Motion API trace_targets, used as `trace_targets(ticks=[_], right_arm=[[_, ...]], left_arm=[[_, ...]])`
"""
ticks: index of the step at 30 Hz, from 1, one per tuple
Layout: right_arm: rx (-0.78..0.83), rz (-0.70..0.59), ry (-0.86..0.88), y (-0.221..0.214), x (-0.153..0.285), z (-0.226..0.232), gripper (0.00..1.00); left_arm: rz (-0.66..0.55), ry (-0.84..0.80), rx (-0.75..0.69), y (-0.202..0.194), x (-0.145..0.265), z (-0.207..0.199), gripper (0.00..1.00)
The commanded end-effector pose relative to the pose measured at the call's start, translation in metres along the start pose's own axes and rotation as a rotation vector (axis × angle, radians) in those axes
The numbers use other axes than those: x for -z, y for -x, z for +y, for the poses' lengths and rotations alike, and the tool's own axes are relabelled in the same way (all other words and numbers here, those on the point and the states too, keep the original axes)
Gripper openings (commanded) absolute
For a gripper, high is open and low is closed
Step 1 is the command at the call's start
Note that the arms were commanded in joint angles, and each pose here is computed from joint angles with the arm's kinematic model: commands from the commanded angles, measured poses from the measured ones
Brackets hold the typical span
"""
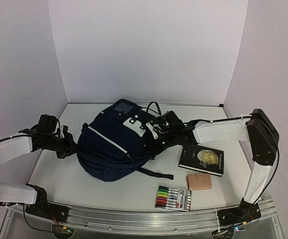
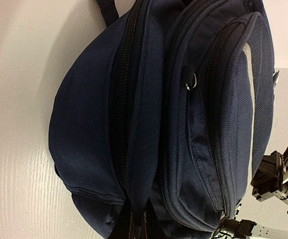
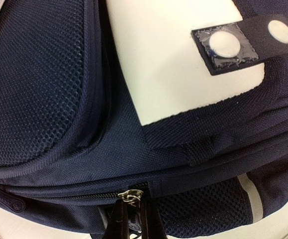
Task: Pack the student bag
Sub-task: Adjust the student bag at the center of the board.
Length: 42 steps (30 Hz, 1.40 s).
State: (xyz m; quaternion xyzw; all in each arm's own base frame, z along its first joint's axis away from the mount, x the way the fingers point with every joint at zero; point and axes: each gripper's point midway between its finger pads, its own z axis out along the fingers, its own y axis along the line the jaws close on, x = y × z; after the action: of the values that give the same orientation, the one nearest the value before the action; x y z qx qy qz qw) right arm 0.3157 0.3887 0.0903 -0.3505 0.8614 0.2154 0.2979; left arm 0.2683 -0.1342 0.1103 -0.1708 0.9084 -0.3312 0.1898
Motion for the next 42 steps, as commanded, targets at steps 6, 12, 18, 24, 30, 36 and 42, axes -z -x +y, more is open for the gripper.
trace_targets(ticks=[6, 12, 18, 24, 30, 36, 42], right_arm=[[-0.203, 0.064, 0.305, 0.0, 0.021, 0.07, 0.0], [-0.224, 0.072, 0.361, 0.002, 0.023, 0.102, 0.0], [-0.251, 0.047, 0.432, 0.014, 0.025, 0.138, 0.0], [-0.329, -0.036, 0.549, 0.042, 0.031, 0.177, 0.0], [-0.379, -0.062, 0.563, 0.052, 0.023, 0.194, 0.0], [-0.397, -0.06, 0.513, 0.045, 0.006, 0.201, 0.0], [-0.436, -0.132, 0.484, 0.062, 0.011, 0.21, 0.0]], left_arm=[[-0.118, -0.094, 0.031, 0.014, 0.007, -0.013, 0.0], [-0.151, -0.097, 0.044, 0.018, 0.008, -0.013, 0.0], [-0.18, -0.109, 0.039, 0.025, 0.011, -0.018, 0.0], [-0.179, -0.131, 0.02, 0.026, 0.006, -0.028, 0.0], [-0.185, -0.126, -0.008, 0.026, 0.002, -0.037, 0.0], [-0.23, -0.122, -0.023, 0.033, 0.006, -0.042, 0.0], [-0.265, -0.124, -0.038, 0.042, 0.006, -0.051, 0.0]])
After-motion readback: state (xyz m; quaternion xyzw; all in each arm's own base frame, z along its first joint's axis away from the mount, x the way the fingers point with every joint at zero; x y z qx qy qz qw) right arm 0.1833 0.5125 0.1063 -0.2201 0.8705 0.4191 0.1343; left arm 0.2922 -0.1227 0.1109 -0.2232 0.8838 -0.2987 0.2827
